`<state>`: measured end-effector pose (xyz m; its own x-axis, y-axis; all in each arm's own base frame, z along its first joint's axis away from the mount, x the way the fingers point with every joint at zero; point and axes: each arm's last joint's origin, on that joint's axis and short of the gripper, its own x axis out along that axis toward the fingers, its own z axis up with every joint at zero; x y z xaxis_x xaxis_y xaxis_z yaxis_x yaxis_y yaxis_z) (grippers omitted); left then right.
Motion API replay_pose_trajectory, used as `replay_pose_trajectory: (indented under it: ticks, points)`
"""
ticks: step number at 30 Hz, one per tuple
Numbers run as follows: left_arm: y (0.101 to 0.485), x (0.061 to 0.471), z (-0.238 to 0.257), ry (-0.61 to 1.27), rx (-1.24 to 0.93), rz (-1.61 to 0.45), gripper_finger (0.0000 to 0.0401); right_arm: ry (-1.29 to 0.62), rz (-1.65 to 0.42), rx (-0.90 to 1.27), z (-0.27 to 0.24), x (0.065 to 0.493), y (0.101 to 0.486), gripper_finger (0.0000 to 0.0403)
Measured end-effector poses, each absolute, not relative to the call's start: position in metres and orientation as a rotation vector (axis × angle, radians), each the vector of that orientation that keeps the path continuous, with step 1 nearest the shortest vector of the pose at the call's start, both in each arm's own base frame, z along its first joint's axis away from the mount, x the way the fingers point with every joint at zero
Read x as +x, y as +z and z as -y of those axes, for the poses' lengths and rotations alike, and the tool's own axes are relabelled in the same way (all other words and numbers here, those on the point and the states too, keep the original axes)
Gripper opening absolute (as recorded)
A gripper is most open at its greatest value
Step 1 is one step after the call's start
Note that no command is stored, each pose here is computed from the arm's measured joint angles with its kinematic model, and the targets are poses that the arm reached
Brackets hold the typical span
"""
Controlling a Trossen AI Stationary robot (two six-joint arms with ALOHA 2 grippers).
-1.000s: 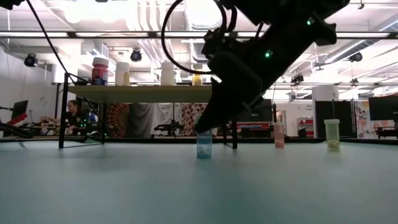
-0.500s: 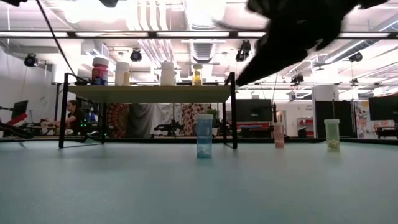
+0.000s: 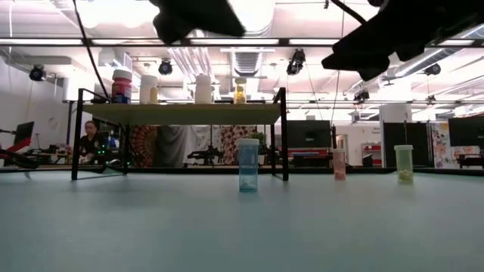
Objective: Pick and place medicine bottles onto shelf by color
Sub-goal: Put the blue pill bottle on the shelf
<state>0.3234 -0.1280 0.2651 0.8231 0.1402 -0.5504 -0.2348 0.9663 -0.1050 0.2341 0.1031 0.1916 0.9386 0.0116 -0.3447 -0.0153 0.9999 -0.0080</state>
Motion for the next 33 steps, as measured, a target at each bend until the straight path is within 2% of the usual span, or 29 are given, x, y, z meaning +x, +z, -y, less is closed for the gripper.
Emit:
replay_pose_trajectory:
  ticks: [5,8,14,18,25,33]
  points:
    - [0.247,0.349,0.122,0.129,-0.18,-0.77,0.0031,0.014,-0.324,0.019,-0.099,0.227,0.183,0.0182]
    - [0.24,0.359,0.118,0.115,-0.129,-0.794,0.0069,0.009,-0.339,0.035,-0.099,0.226,0.178,0.0182]
    - [0.214,0.373,0.094,0.216,-0.109,-0.861,0.0158,0.014,-0.349,0.043,-0.101,0.226,0.176,0.018]
    - [0.199,0.38,0.085,0.25,-0.11,-0.895,0.0195,0.018,-0.349,0.043,-0.102,0.226,0.176,0.0181]
    - [0.187,0.383,0.082,0.251,-0.121,-0.929,0.0188,0.017,-0.356,0.047,-0.102,0.226,0.174,0.0178]
    - [0.191,0.383,0.082,0.248,-0.124,-0.92,0.0117,0.017,-0.354,0.048,-0.102,0.226,0.175,0.0178]
